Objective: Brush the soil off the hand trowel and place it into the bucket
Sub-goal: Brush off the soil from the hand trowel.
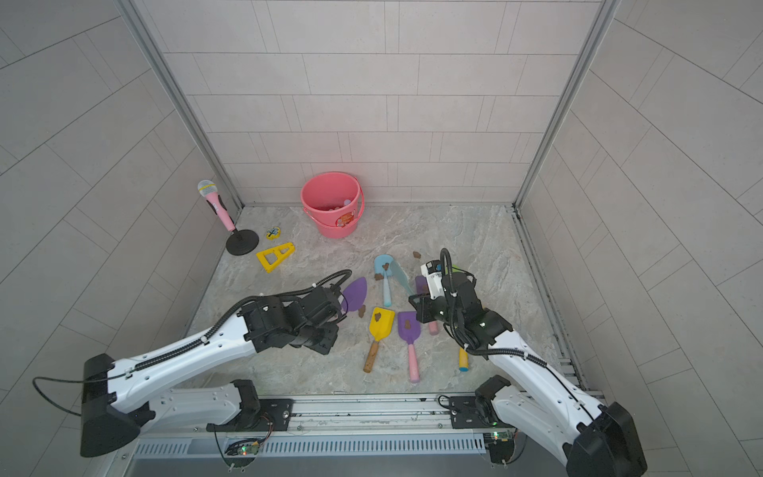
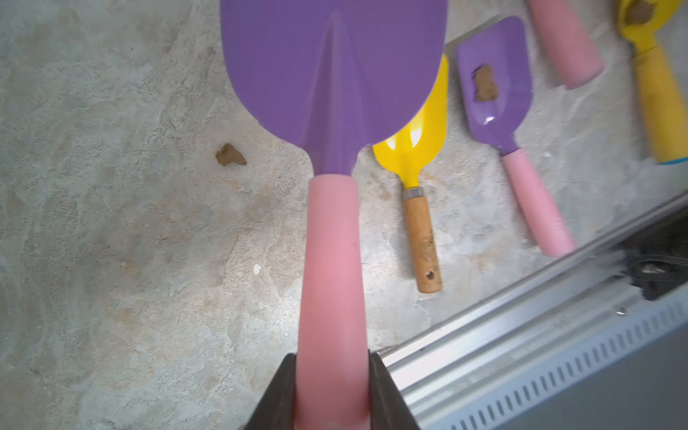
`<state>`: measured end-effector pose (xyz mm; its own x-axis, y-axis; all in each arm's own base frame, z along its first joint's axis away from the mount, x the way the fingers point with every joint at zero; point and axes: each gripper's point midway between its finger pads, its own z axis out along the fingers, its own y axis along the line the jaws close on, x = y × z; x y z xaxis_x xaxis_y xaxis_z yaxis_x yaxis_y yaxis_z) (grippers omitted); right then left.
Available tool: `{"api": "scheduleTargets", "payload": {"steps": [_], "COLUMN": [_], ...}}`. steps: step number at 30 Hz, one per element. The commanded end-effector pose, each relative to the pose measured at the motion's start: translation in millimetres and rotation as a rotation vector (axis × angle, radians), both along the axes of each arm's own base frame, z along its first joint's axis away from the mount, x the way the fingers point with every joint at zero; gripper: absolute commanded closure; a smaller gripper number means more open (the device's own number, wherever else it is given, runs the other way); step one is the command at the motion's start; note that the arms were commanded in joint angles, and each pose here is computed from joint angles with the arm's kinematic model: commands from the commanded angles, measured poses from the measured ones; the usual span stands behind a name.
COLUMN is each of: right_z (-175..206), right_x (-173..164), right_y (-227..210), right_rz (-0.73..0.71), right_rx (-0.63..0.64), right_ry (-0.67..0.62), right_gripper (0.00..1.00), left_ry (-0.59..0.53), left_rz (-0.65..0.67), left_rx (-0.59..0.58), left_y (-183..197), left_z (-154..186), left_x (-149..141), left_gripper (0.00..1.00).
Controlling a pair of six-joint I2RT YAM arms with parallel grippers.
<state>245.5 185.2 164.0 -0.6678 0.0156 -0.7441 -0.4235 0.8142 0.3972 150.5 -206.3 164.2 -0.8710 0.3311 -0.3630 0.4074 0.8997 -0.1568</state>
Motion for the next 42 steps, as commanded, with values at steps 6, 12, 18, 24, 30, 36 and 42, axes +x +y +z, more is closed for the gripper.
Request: {"api": "scheduleTargets", "payload": {"steps": [6,12,18,24,30,36,42], "right_z": [-14.9,-17.8,-10.2,3.6,9.4,12.2,-0.2], "right_x": [-18.2,-40.5,-67.0,-69.0,-57.1,-24.6,11.1], "right_y": [28.5,74.5,124.2,146.6,146.9,128.8,91.5], "right_rz": [0.251,0.469,0.657,0.697,0.647,0.529,0.389], "right_rx": [-0.645,-0.903,-0.937,-0.985,-1.047,-1.095,-1.102], "right_ry": [-0.497,-0.700,-0.893,-0.987,-1.020,-0.963,-0.849], "right_gripper": [1.00,1.00,1.00,1.00,1.00,1.00,1.00], "left_ry": [0.149,0.211,0.257,0.289,0.326,0.369,0.366], "left_rz": [-0.002,0.025,0.030,0.029,0.019,0.006,0.033], "left_rx": [-0.038,0.081,0.207,0.178,0.141,0.044,0.006], "left_y": [23.7,46.1,65.6,61.9,56.4,43.7,47.6], "left_z": [45.2,36.8,21.1,12.9,10.1,14.7,22.0], "left_x": [-28.1,-35.0,-39.2,-44.9,-51.3,-59.1,-59.7], "left_gripper": [1.00,1.00,1.00,1.00,1.00,1.00,1.00]}}
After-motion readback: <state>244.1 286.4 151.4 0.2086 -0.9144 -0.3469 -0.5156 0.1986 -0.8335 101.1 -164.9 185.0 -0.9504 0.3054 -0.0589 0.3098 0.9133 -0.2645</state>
